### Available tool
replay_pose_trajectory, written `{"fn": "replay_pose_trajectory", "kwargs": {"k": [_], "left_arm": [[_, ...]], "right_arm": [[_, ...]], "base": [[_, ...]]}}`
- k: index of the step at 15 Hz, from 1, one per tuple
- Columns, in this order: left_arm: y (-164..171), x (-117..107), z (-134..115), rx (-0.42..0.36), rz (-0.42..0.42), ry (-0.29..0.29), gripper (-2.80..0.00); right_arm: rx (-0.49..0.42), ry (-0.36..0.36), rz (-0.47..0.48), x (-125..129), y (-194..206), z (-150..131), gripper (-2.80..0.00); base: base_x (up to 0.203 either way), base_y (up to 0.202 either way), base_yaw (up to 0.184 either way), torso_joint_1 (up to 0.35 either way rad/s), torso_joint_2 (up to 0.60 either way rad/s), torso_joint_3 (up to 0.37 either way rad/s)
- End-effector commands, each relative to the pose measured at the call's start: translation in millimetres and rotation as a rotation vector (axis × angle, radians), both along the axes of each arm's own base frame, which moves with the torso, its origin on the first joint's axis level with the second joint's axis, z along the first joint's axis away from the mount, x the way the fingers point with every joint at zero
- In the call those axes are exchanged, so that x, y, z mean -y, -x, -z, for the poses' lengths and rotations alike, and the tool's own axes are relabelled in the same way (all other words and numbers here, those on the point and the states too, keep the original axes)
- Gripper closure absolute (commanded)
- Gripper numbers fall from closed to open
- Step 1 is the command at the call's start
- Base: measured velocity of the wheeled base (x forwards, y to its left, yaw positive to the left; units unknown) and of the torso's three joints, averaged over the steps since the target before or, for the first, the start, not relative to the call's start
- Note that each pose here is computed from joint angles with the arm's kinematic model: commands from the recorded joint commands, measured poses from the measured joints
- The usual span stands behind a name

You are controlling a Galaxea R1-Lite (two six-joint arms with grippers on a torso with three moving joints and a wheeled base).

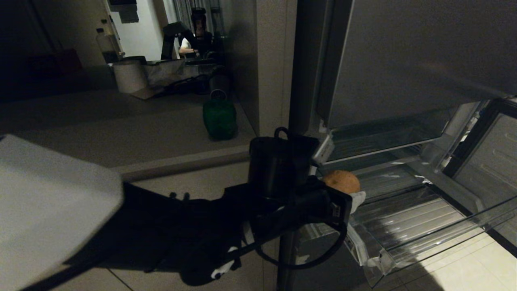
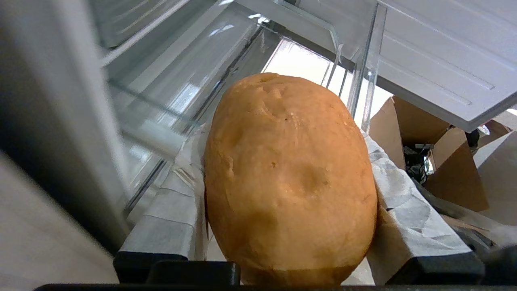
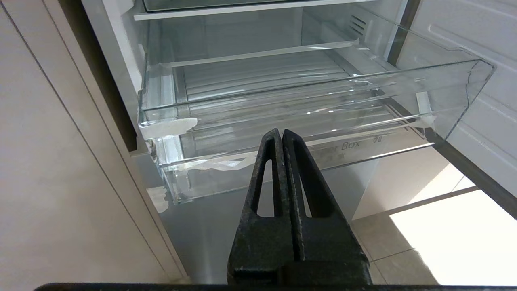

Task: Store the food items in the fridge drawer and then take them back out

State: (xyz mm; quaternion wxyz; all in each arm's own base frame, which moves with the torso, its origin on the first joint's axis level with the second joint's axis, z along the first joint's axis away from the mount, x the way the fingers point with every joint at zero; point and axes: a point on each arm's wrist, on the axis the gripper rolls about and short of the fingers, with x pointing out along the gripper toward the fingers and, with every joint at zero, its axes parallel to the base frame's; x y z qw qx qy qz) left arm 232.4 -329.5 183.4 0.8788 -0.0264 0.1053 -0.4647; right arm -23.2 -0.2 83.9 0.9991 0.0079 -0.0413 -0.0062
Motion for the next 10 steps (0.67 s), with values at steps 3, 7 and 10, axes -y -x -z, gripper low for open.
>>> {"fn": "replay_pose_trajectory", "kwargs": {"k": [3, 7, 10], "left_arm": [[-17.5, 44.5, 38.0, -0.018, 0.027, -0.022, 0.00], [-31.4, 78.2, 49.2, 0.036, 0.041, 0.047, 0.00], [-37.1, 91.2, 53.5, 0.076, 0.045, 0.067, 0.00]], "right_arm": [[-0.030, 0.000, -0.001, 0.0, -2.4, 8.5, 0.00], [-0.030, 0.000, -0.001, 0.0, -2.4, 8.5, 0.00], [-0.030, 0.000, -0.001, 0.0, -2.4, 8.5, 0.00]], "base": [[0.000, 0.000, 0.000, 0.000, 0.00, 0.000], [0.000, 0.000, 0.000, 0.000, 0.00, 0.000], [0.000, 0.000, 0.000, 0.000, 0.00, 0.000]]}}
